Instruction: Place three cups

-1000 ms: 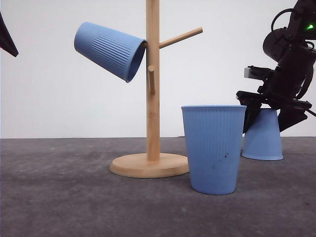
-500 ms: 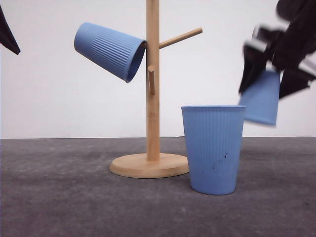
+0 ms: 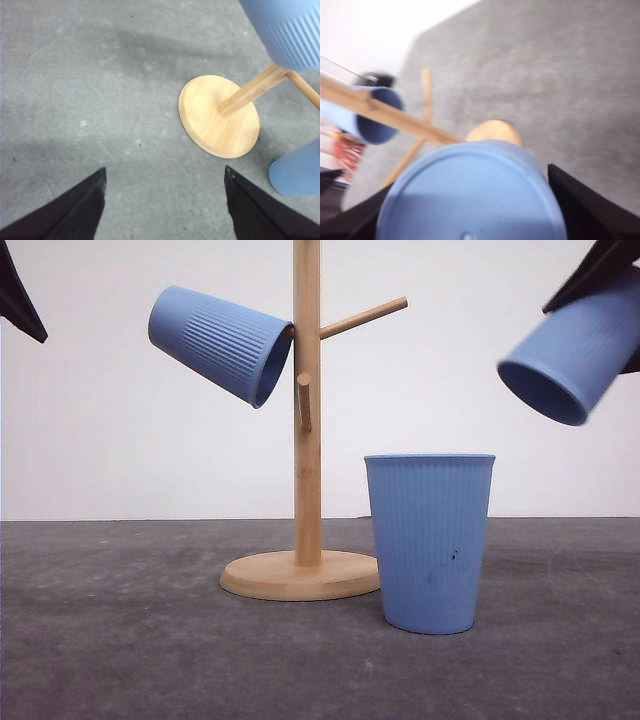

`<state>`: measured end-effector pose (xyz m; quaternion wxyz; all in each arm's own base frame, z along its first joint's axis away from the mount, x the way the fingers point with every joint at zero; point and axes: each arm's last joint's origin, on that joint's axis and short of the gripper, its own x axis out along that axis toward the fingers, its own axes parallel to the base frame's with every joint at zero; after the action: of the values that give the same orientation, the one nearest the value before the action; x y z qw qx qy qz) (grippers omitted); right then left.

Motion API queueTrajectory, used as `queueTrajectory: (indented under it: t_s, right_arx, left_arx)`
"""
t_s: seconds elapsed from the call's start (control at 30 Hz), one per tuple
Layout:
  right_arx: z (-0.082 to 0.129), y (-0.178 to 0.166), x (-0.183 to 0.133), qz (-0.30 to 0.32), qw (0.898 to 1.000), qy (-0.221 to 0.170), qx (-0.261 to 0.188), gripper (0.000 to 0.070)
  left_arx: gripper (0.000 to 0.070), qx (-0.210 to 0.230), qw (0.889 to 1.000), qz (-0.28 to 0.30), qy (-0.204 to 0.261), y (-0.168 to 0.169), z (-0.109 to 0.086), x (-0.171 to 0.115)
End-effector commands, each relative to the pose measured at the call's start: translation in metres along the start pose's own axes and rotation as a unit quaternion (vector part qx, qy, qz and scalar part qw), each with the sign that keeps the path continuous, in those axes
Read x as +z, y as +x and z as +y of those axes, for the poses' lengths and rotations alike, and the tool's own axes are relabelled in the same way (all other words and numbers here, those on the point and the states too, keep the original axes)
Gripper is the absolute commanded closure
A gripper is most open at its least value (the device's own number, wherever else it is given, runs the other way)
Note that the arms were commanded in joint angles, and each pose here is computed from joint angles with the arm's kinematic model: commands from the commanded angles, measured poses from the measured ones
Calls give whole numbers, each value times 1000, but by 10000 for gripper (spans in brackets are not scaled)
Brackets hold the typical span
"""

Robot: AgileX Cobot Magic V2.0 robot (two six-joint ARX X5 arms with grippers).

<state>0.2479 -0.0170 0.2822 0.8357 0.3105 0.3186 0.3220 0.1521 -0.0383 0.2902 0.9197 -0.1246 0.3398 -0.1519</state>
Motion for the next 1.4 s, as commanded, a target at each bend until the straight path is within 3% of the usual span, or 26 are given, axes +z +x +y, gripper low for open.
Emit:
queueTrajectory:
  t_s: [0.0,0.2,0.33,0.47,1.27,1.37]
  right_arx:
    - [3,1,4,-12,999,48,10,324]
    - [22,10,18,-58,995,62,54,324]
    - [37,15,31,-103,986,82,98,324]
    - [47,27,35,-104,981,79,141,323]
    - [44,104,13,-26,989,65,133,321]
    - [43,110,10,-18,989,66,132,257]
  left_arx:
    - [266,-3,1000,-7,9,-1,-1,3]
    - [266,-3,1000,-7,9,-1,-1,3]
    - [266,-4,1000,-8,10,-1,-1,3]
    - [266,-5,1000,-13,11,-1,-2,4]
    - [266,-4,1000,-10,10,-1,-1,4]
    - [266,-4,1000,-10,10,-1,-1,4]
